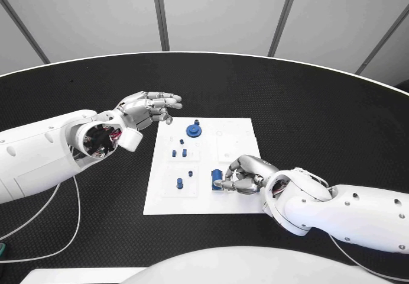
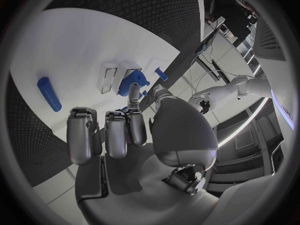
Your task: Assemble the parts on the task board
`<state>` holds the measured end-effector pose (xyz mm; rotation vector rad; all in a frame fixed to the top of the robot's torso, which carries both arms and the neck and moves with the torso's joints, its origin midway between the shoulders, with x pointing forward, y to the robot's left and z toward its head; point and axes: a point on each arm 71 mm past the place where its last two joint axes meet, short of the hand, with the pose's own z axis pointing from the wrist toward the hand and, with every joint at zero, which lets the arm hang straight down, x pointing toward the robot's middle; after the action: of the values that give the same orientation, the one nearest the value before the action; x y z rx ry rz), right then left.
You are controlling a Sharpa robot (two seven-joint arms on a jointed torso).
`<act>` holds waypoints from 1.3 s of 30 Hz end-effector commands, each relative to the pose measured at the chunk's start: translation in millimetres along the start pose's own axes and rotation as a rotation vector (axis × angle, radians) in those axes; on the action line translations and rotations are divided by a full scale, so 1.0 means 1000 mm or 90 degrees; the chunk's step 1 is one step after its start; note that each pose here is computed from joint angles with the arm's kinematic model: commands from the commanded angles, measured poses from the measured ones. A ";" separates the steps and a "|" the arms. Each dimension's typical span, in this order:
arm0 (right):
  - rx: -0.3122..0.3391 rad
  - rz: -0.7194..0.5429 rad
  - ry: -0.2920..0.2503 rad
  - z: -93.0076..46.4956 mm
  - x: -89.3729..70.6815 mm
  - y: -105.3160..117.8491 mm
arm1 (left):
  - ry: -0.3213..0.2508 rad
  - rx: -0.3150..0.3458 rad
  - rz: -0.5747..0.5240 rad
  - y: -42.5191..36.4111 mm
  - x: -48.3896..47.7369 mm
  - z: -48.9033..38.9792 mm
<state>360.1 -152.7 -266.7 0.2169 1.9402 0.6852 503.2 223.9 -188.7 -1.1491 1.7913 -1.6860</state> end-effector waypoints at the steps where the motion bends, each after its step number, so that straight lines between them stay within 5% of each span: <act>1: 0.005 -0.004 0.003 -0.001 -0.001 -0.004 | 0.000 0.000 0.000 0.0000 -0.0001 0.0002; 21: 0.048 -0.020 0.010 0.012 0.001 -0.014 | 0.002 0.000 0.000 0.0002 0.0005 0.0015; 39: 0.022 -0.022 0.026 0.003 0.001 -0.010 | -0.004 -0.001 0.001 0.0001 -0.0026 -0.0002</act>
<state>364.1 -159.6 -274.1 0.1930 1.9914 0.6365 504.5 225.9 -189.4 -1.1528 1.7896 -1.6790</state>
